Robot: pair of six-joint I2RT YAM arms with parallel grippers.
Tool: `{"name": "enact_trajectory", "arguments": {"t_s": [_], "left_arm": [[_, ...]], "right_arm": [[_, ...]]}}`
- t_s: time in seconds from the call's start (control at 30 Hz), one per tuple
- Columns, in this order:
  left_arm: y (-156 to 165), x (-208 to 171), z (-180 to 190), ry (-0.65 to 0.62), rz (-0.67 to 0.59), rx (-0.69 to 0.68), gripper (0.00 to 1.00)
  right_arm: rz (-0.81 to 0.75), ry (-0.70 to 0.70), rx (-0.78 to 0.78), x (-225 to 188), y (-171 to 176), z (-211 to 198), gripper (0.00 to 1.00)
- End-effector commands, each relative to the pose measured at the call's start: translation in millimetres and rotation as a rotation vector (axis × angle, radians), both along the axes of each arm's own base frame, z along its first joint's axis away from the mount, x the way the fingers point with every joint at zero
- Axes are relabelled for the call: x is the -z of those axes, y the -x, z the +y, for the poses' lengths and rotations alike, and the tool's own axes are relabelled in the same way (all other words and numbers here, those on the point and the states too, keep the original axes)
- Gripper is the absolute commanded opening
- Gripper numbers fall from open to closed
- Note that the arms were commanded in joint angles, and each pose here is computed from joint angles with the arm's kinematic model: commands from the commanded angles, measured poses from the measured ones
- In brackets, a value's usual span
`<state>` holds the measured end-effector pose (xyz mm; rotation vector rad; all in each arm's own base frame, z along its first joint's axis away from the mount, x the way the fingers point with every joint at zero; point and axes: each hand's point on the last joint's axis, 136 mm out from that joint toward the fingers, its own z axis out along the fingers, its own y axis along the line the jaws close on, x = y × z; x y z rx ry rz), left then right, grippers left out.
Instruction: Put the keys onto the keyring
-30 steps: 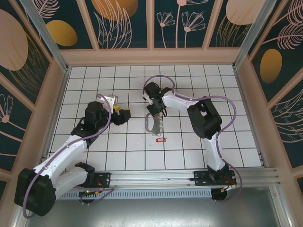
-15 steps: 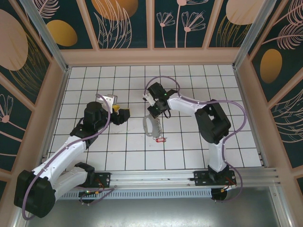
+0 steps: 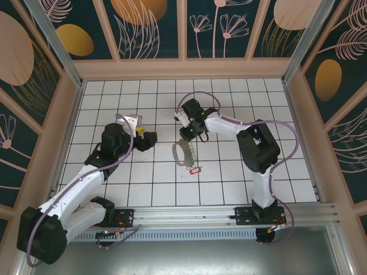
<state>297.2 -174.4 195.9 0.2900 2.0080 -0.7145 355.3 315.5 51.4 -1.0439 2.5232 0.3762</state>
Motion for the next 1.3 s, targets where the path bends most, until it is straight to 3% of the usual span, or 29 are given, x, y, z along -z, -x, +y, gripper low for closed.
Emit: {"name": "enact_trajectory", "arguments": {"t_s": [0.0,0.23,0.4,0.7,1.07,1.27], "left_arm": [[1.6,-4.5,0.6,-0.011,-0.02,0.006,0.71],[0.9,-6.1,0.0,-0.006,-0.024,0.007,0.71],[1.7,-5.7,0.9,-0.008,-0.026,0.004,0.71],[1.9,-6.5,1.1,-0.011,-0.034,0.006,0.71],[3.1,-5.7,2.1,-0.017,-0.038,0.006,0.71],[2.9,-5.3,2.0,-0.017,-0.037,0.006,0.71]], "right_arm": [[-0.004,0.013,0.014,-0.9,-8.5,0.8,0.24],[-0.016,0.026,0.02,-4.4,-16.0,4.4,0.35],[0.004,0.052,0.003,2.9,-18.9,5.2,0.38],[0.084,0.084,-0.066,12.3,-23.2,2.7,0.38],[0.196,0.01,-0.148,20.6,-4.7,8.7,0.34],[0.216,0.011,-0.162,23.6,-1.2,7.8,0.28]]}}
